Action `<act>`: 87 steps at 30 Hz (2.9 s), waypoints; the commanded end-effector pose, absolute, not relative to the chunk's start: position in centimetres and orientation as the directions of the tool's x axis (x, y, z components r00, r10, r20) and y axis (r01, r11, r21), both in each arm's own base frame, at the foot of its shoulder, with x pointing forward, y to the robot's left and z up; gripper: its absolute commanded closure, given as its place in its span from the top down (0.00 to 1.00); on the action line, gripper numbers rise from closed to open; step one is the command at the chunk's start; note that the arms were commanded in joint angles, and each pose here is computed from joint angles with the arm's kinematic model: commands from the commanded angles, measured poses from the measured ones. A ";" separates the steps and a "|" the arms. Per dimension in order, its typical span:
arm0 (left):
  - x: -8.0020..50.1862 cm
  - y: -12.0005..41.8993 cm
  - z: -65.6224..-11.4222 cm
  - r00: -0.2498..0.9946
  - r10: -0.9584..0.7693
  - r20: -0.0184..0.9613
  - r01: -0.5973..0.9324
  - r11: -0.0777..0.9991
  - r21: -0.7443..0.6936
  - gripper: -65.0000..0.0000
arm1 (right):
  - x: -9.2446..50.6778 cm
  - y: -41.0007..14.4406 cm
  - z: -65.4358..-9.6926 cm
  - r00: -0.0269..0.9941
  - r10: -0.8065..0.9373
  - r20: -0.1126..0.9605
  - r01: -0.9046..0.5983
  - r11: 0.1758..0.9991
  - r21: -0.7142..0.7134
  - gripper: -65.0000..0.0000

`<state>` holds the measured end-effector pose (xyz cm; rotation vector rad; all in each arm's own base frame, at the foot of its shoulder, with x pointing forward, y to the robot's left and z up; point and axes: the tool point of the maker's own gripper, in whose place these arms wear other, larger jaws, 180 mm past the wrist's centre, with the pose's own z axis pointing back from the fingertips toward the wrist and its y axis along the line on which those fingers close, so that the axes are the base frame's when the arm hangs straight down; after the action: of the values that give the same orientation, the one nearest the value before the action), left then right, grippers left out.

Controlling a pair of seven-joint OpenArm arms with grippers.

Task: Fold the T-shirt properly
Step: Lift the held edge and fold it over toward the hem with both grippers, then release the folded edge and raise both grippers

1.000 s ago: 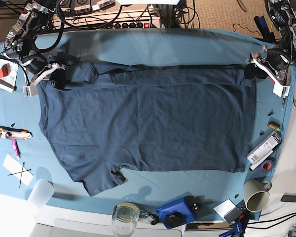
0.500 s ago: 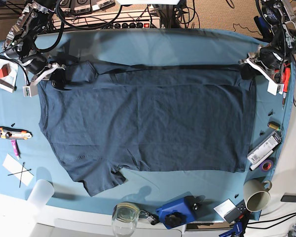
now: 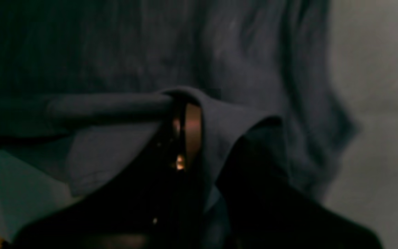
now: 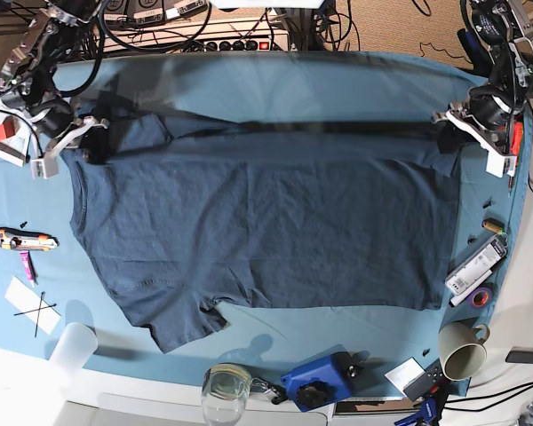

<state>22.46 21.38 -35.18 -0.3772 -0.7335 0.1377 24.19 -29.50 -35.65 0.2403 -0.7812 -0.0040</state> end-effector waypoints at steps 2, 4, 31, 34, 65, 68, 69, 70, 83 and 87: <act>24.0 21.6 -33.4 0.686 0.243 0.686 0.042 0.928 -0.370 0.00 | 25.3 -30.5 -33.7 0.663 -0.069 0.745 -0.100 0.979 0.179 0.00; 24.8 22.0 -32.9 0.666 0.236 0.707 0.041 0.935 -0.351 0.00 | 25.7 -30.7 -33.3 0.655 -0.064 0.753 -0.103 0.980 0.173 0.00; 34.6 22.2 -34.6 0.647 0.137 0.750 0.011 0.982 -0.188 0.00 | 32.9 -30.2 -33.9 0.634 -0.004 0.773 -0.136 0.984 0.117 0.00; 35.4 22.3 -33.7 0.629 0.125 0.767 0.019 0.984 -0.176 0.00 | 33.6 -30.0 -33.4 0.600 0.004 0.800 -0.144 0.984 0.102 0.00; 38.3 24.7 -36.1 0.646 0.154 0.748 -0.054 0.986 -0.156 0.00 | 39.2 -31.4 -34.2 0.596 -0.070 0.800 -0.103 0.981 0.162 0.00; 38.2 24.7 -36.2 0.651 0.153 0.744 -0.054 0.986 -0.156 0.15 | 39.2 -31.4 -34.2 0.598 -0.068 0.799 -0.105 0.981 0.162 0.00; 38.3 24.7 -36.1 0.649 0.153 0.745 -0.053 0.986 -0.156 0.26 | 39.2 -31.4 -34.2 0.597 -0.067 0.799 -0.105 0.981 0.162 0.04; 38.4 24.7 -36.0 0.648 0.153 0.746 -0.053 0.986 -0.156 0.37 | 39.2 -31.4 -34.1 0.596 -0.068 0.800 -0.106 0.981 0.162 0.12; 39.4 26.4 -32.3 0.719 0.152 0.678 -0.097 0.988 -0.119 0.49 | 40.0 -30.3 -27.3 0.468 -0.128 0.875 -0.168 0.959 0.230 0.30; 38.2 26.1 -32.8 0.755 0.164 0.635 -0.079 0.984 -0.159 0.49 | 39.1 -31.0 -26.1 0.490 -0.077 0.868 -0.160 0.971 0.177 0.30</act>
<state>37.24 25.62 -34.42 -0.1344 -0.6526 0.1391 38.24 -30.35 -28.41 0.2641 -0.9892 0.0399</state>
